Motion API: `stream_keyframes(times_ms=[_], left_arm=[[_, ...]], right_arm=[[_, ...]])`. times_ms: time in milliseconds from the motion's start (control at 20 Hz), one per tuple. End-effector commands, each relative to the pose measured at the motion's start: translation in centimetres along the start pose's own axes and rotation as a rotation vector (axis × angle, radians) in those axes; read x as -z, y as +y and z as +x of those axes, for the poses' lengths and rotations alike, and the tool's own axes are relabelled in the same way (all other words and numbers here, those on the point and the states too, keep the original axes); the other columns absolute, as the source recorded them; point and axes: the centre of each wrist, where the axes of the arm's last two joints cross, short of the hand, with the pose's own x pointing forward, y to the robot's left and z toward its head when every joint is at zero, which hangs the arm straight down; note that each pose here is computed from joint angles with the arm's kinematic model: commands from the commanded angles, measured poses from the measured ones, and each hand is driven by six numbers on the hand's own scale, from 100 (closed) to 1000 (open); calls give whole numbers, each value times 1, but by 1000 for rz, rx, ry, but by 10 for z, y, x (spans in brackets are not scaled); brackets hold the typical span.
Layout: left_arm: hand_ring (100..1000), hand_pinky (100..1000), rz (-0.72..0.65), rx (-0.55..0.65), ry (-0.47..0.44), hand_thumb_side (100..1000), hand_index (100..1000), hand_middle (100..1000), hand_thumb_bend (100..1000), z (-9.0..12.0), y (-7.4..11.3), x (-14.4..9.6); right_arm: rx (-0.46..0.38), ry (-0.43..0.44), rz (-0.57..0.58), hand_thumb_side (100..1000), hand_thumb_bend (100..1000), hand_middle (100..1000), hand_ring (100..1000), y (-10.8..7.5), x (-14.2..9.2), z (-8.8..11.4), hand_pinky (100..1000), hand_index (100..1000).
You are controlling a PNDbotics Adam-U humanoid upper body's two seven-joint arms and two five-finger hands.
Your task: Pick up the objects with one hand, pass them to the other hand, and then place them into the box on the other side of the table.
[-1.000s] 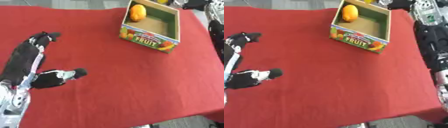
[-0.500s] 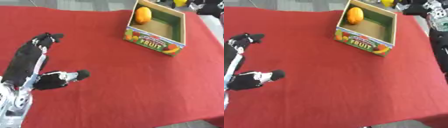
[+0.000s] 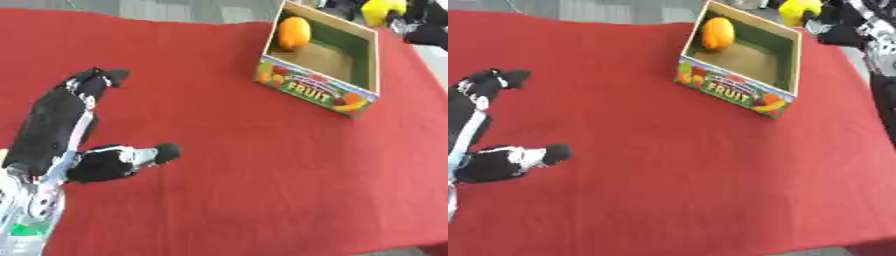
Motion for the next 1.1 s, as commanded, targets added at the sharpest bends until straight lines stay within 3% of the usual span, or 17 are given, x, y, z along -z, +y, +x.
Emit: stream_keyframes(times_ms=[50, 500, 650, 750, 900, 1000, 1100], left_arm=[[743, 722, 24, 11, -26, 995, 876, 679, 1000, 5, 9, 3], [743, 722, 22, 10, -28, 1000, 876, 679, 1000, 6, 8, 4], [743, 722, 20, 9, -27, 1000, 876, 679, 1000, 6, 7, 4], [743, 721, 18, 9, -27, 1000, 876, 679, 1000, 6, 7, 4], [743, 721, 17, 9, -26, 1000, 878, 680, 1000, 6, 6, 4], [744, 721, 17, 9, -26, 1000, 880, 681, 1000, 7, 6, 4], [744, 721, 16, 9, -23, 1000, 881, 681, 1000, 6, 6, 4]], right_arm=[[-85, -3, -37, 184, 100, 219, 1000, -28, -3, 6, 739, 330], [-128, -17, -41, 191, 103, 234, 1000, -24, -4, 2, 743, 351], [-155, -35, -21, 200, 202, 293, 1000, -24, -3, 4, 754, 433], [-180, -44, 9, 205, 259, 378, 1000, -23, -3, 4, 778, 538], [-224, -94, 81, 132, 366, 677, 1000, -20, 0, 5, 860, 802], [-243, -131, 121, 100, 369, 766, 1000, -19, 1, 6, 888, 883], [-257, -167, 158, 100, 364, 800, 1000, -18, 2, 7, 914, 920]])
